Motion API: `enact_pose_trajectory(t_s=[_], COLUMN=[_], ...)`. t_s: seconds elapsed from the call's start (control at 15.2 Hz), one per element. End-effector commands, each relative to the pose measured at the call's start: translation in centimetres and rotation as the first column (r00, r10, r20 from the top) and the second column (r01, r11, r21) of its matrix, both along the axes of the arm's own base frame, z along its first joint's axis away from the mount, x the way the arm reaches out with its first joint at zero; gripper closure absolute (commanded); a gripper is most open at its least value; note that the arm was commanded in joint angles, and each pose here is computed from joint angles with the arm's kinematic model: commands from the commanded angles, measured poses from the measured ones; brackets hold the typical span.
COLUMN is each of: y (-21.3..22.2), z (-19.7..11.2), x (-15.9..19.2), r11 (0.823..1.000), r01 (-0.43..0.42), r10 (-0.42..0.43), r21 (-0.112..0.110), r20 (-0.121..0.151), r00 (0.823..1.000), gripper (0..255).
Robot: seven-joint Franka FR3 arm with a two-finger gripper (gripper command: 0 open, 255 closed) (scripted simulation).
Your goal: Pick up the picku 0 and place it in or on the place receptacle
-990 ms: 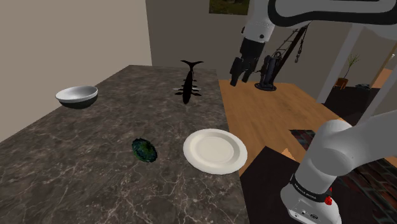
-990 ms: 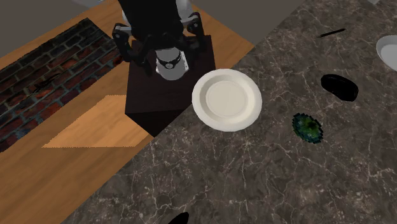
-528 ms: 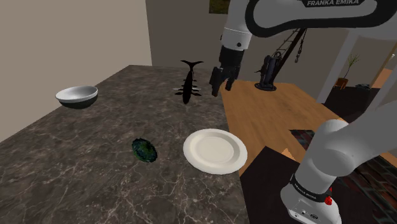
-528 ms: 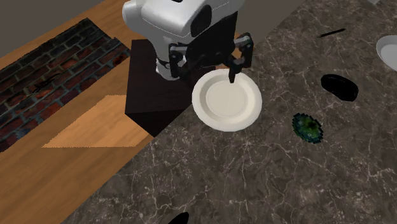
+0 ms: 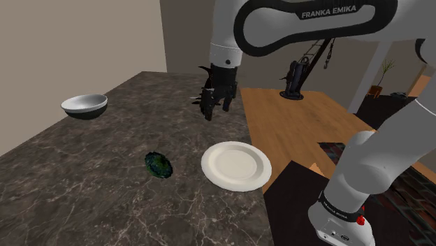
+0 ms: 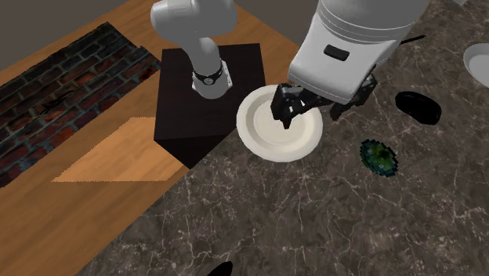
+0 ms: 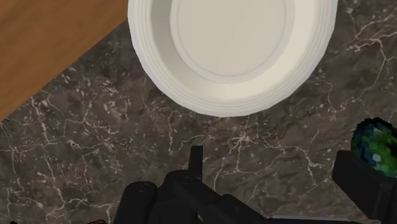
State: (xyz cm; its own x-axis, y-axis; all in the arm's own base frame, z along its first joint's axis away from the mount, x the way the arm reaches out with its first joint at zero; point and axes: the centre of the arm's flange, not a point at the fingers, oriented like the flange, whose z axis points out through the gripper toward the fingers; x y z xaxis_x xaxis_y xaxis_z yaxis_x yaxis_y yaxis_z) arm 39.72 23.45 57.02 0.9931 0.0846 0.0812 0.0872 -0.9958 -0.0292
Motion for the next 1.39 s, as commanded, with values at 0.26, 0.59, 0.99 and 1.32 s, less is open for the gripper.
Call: enact_pose_trajectory(t_s=[0.26, 0.59, 0.99, 1.32], y=[7.8, 14.2, 20.3, 20.3], z=[-2.7, -4.9, -7.8, -10.4], x=[2.0, 3.6, 4.8, 4.9], r11=[0.999, 0.997, 0.994, 0.994], r01=[-0.036, -0.066, -0.095, -0.095], r10=[0.035, 0.064, 0.092, 0.092], r21=[-0.02, -0.038, -0.054, -0.054], r20=[-0.026, -0.048, -0.069, -0.069], r00=[0.999, 0.997, 0.993, 0.993], gripper=[0, 0, 0, 0])
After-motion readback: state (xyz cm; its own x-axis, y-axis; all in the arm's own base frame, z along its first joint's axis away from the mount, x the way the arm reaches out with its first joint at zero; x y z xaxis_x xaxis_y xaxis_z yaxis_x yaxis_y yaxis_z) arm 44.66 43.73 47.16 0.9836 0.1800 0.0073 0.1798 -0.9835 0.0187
